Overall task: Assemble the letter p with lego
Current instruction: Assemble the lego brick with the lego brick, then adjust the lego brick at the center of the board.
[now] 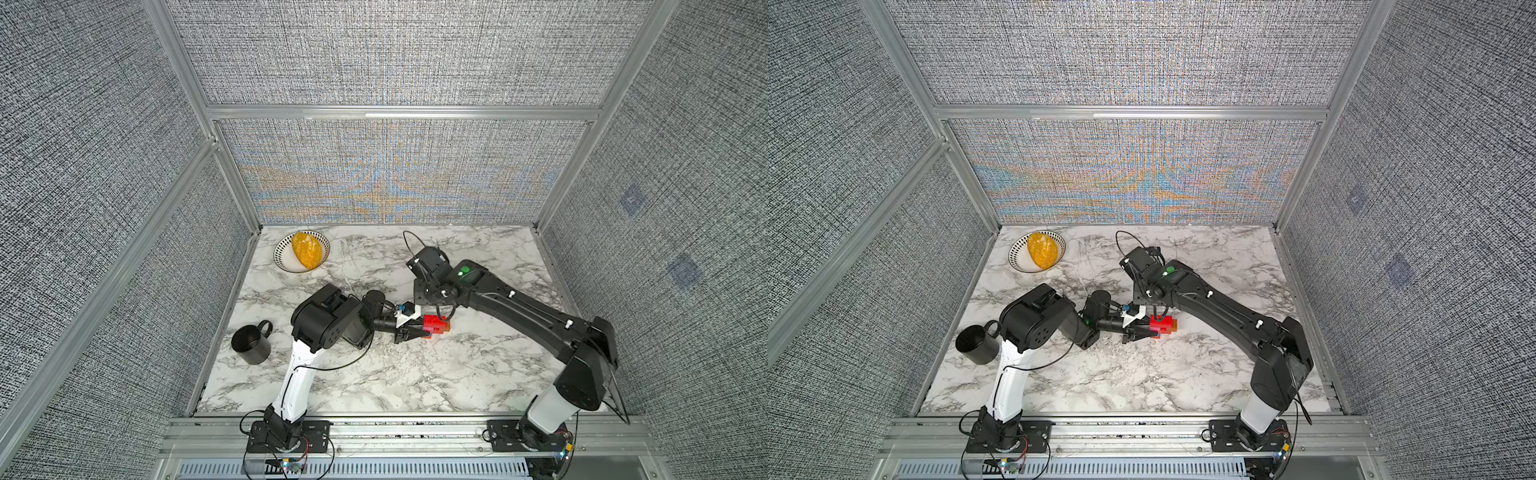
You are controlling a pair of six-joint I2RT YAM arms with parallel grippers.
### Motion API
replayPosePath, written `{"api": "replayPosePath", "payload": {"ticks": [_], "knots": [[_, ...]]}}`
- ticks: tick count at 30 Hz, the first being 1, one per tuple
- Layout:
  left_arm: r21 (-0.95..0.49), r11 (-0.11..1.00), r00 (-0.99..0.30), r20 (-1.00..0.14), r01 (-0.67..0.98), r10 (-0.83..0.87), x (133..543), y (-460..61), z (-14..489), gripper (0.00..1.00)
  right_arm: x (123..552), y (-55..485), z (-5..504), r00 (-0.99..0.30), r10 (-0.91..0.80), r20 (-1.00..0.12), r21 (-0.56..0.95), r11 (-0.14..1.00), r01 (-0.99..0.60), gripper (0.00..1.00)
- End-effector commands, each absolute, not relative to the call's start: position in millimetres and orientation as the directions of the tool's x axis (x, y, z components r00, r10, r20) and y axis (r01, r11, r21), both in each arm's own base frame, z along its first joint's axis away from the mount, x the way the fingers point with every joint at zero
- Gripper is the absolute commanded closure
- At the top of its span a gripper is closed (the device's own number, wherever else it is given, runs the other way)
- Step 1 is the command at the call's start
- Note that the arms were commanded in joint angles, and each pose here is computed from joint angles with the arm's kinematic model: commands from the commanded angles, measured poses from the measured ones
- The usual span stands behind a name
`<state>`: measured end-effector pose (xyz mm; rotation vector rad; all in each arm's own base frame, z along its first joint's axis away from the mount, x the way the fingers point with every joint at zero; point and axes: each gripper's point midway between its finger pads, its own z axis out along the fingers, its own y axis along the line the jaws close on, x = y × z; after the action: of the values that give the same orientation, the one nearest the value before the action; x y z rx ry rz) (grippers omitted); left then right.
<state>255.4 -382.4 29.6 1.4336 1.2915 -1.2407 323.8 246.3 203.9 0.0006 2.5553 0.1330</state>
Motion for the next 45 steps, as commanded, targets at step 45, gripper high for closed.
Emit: {"api": "replayPosePath", "payload": {"ticks": [45], "knots": [[-0.898, 0.396, -0.980, -0.193, 0.193, 0.040, 296, -380, 31, 1.00, 333, 36, 232, -0.652, 0.255, -0.714, 0.348, 0.937, -0.014, 0.62]]}}
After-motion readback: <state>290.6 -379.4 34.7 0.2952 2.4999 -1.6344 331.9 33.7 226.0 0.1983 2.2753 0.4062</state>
